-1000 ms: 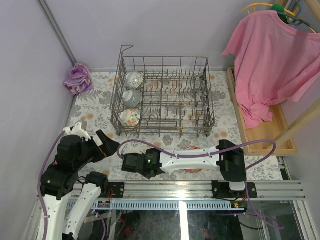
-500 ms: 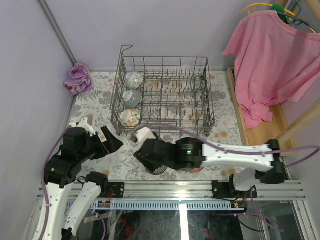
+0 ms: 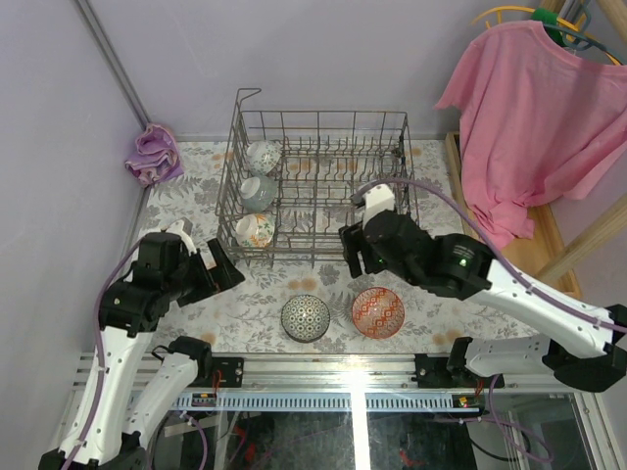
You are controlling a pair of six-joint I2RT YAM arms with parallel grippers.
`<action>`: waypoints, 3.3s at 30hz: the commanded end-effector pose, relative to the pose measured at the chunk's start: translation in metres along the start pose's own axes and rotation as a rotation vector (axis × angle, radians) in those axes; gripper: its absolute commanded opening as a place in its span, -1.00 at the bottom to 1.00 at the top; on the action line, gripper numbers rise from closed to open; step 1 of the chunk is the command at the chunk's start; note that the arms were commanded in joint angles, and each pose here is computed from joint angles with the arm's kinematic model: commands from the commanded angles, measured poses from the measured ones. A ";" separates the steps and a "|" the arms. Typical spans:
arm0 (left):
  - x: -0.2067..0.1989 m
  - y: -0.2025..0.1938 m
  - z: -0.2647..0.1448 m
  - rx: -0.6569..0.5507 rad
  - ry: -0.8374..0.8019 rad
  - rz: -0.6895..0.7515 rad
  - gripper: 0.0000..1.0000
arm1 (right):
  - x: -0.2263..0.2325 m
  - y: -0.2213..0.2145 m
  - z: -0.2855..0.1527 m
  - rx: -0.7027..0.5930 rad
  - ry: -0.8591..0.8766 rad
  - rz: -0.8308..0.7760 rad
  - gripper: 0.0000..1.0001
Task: Load the bowls into the dish rack
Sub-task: Pick up the bowl from the center of the board.
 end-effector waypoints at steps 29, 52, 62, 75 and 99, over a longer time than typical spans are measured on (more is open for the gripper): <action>-0.145 0.031 -0.004 -0.088 0.086 0.321 0.99 | -0.041 0.061 -0.027 -0.133 -0.002 0.121 0.54; -0.187 -0.108 0.114 0.215 0.109 0.521 1.00 | -0.067 0.048 -0.067 -0.175 -0.011 0.150 0.56; -0.208 -0.096 0.112 0.193 0.064 0.519 0.94 | -0.069 0.043 -0.068 -0.166 -0.015 0.142 0.55; -0.218 -0.078 0.094 0.135 0.028 0.469 0.81 | -0.068 0.038 -0.061 -0.146 -0.006 0.131 0.54; -0.294 -0.082 0.088 0.147 -0.153 0.516 0.84 | -0.094 0.044 -0.089 -0.230 -0.112 0.165 0.32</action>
Point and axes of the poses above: each gripper's point midway between its finger pads, its own z axis out along the fingers, its own x axis along the line the jaws close on, y = z × x, the point moved 3 cm from there along -z, back along the fingers, and after that the axes turned 14 degrees about z, right-handed, at the moved point
